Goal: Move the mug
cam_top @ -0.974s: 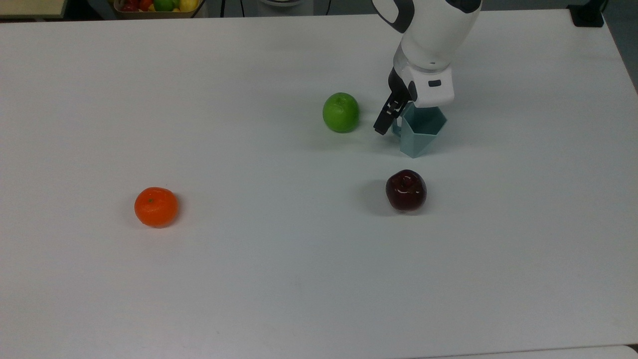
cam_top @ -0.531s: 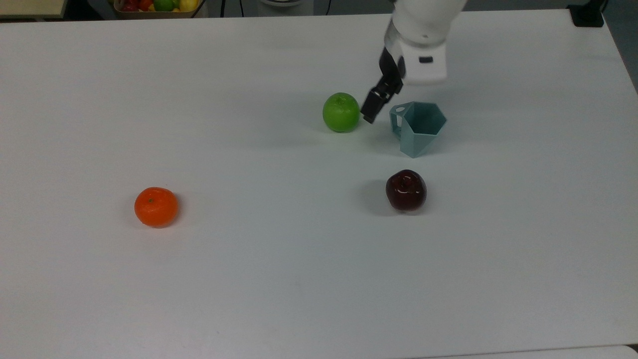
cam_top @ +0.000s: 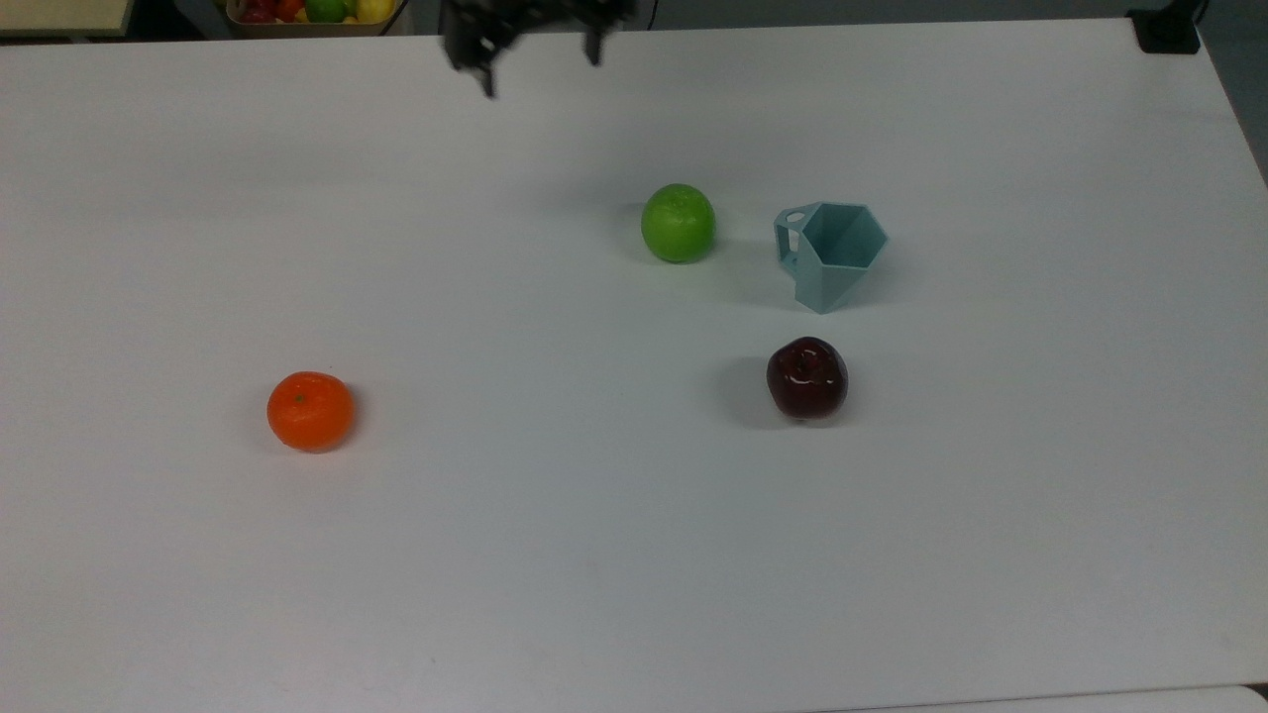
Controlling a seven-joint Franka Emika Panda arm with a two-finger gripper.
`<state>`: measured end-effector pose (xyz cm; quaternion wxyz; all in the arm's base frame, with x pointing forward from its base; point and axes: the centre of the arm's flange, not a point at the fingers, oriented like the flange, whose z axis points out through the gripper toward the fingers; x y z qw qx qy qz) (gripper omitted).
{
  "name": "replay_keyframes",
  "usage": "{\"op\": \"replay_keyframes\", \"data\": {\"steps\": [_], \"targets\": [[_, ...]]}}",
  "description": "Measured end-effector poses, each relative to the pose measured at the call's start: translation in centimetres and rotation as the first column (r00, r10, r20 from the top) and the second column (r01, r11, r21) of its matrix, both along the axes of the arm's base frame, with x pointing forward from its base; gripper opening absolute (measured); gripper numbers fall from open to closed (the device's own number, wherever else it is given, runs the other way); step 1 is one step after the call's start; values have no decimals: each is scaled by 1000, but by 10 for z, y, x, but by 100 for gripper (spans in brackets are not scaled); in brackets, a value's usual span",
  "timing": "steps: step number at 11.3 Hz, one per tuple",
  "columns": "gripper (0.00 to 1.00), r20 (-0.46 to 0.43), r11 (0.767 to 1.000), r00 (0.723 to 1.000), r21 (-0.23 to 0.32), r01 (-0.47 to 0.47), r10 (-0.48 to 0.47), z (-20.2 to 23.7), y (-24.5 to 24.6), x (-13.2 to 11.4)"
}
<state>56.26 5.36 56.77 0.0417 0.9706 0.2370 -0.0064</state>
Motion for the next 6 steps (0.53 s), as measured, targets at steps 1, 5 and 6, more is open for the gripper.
{"op": "replay_keyframes", "data": {"steps": [1, 5, 6], "targets": [[100, 21, 993, 992, 8, 122, -122, 21, -33, -2], [100, 10, 878, 884, 117, 463, -468, 33, -95, 5], [100, 5, 866, 873, 122, 484, -489, 30, -99, 8]]}}
